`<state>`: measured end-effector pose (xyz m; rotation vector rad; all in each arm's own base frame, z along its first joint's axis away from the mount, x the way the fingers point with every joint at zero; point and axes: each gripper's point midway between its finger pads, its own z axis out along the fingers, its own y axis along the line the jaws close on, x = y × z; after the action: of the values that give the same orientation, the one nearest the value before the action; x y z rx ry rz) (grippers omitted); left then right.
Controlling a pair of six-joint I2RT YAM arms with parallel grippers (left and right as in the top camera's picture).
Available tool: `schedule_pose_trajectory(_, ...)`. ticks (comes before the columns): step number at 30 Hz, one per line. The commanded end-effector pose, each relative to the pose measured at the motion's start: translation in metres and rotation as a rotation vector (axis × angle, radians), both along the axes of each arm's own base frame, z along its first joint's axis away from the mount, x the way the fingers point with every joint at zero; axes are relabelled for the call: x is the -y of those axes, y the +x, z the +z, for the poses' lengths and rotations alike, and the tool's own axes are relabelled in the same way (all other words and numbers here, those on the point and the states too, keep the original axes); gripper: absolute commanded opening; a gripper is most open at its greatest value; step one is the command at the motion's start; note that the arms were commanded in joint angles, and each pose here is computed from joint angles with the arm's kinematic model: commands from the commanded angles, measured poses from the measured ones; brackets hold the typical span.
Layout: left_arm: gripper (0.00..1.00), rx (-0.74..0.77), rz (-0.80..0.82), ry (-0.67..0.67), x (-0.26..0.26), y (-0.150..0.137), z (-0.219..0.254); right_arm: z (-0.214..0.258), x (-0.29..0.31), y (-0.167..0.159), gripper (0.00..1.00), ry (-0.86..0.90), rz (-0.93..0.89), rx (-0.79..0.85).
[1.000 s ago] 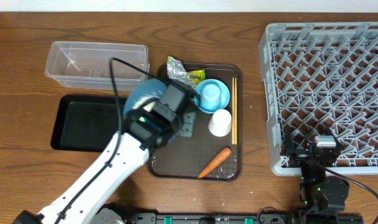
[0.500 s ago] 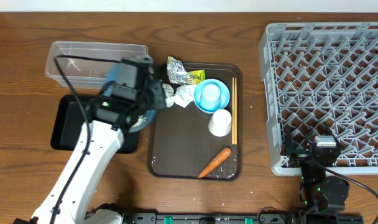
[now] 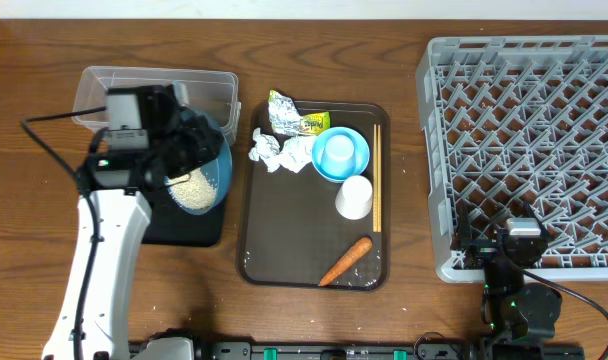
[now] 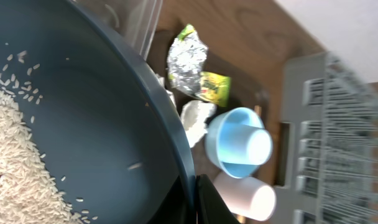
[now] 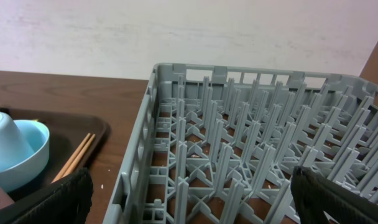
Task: Sort waste into correct bins and load items into the dishwasher rack
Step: 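Lift the blue plate with the left gripper over the black tray, then tilt the blue plate with the left gripper, pouring rice onto black tray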
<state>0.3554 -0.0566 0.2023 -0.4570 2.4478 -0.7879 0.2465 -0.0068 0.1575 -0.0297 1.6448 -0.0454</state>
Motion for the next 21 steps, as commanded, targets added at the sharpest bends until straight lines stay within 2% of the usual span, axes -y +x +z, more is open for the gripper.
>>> schedule_pose_trajectory(1,0.06,0.039,-0.062,-0.154,0.009,-0.004,0.022,-0.001,0.0,0.0,0.99,0.014,0.001,0.001)
schedule_pose_trajectory(6,0.06,0.054,-0.077,-0.272,0.001,-0.008,0.035,-0.001,0.0,0.0,0.99,0.014,0.001,0.001)
schedule_pose_trajectory(18,0.06,0.098,-0.001,-0.442,-0.046,-0.017,0.048,-0.001,0.0,0.0,0.99,0.014,0.001,0.001)
schedule_pose_trajectory(21,0.06,0.102,0.018,-0.45,-0.054,-0.019,0.046,-0.001,0.0,0.0,0.99,0.013,0.001,0.001)
